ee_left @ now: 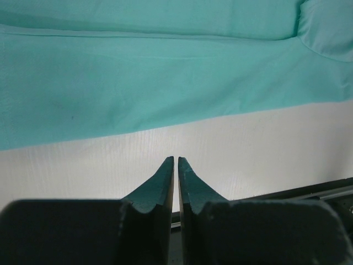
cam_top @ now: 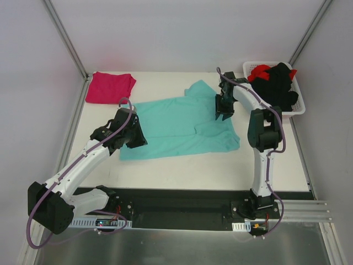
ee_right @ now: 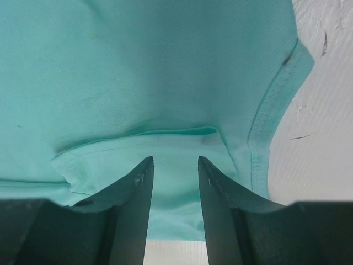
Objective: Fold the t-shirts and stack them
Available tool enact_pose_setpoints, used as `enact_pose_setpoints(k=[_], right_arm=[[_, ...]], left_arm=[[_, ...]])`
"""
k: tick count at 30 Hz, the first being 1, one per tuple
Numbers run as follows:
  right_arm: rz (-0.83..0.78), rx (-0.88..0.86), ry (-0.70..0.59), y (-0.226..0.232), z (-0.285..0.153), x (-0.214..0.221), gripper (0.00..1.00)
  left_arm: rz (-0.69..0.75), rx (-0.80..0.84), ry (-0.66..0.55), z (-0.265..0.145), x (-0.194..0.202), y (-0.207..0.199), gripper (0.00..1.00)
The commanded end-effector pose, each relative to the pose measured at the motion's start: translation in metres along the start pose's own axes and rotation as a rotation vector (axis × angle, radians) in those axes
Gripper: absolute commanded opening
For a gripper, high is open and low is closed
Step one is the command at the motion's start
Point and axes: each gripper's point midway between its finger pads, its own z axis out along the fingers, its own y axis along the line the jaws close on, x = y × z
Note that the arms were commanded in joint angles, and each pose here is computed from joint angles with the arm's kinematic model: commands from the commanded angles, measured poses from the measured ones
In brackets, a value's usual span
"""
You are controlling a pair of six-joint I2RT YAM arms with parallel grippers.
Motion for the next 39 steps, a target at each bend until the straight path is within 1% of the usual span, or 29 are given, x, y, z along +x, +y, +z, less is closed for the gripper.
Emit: enact_pose_setpoints(k=[1,5,13,19,30,39], right_arm=[[-0.024,-0.013,-0.022,0.002,-0.012,-0.009,0.41],[-0.036,0.018,-0.039,-0.006,-0.014,-0.013,0.42],[-0.015,0.047,-0.033,-0.027,-0.004,-0.021,0.42],[0.008,0.040,-0.024,-0.037,0.001,-0.025,0.42],[0.014,0.005,-0.011,-0.029,0.005,-0.026,0.41],[0.005,0.008,0.011,-0.025,0.012,-0.019,0.40]], left_arm=[[0.007,-0.012,-0.019,-0.005,-0.004,0.003,0.06],[0.005,-0.012,-0.017,-0.004,-0.004,0.003,0.06],[0.006,-0.013,-0.016,-0.004,-0.002,0.004,0.06],[0.008,-0.017,-0.011,-0.004,-0.001,0.005,0.06],[0.005,-0.015,-0.006,-0.003,-0.002,0.003,0.06],[0.003,-0.010,-0.007,-0.004,-0.002,0.003,0.06]])
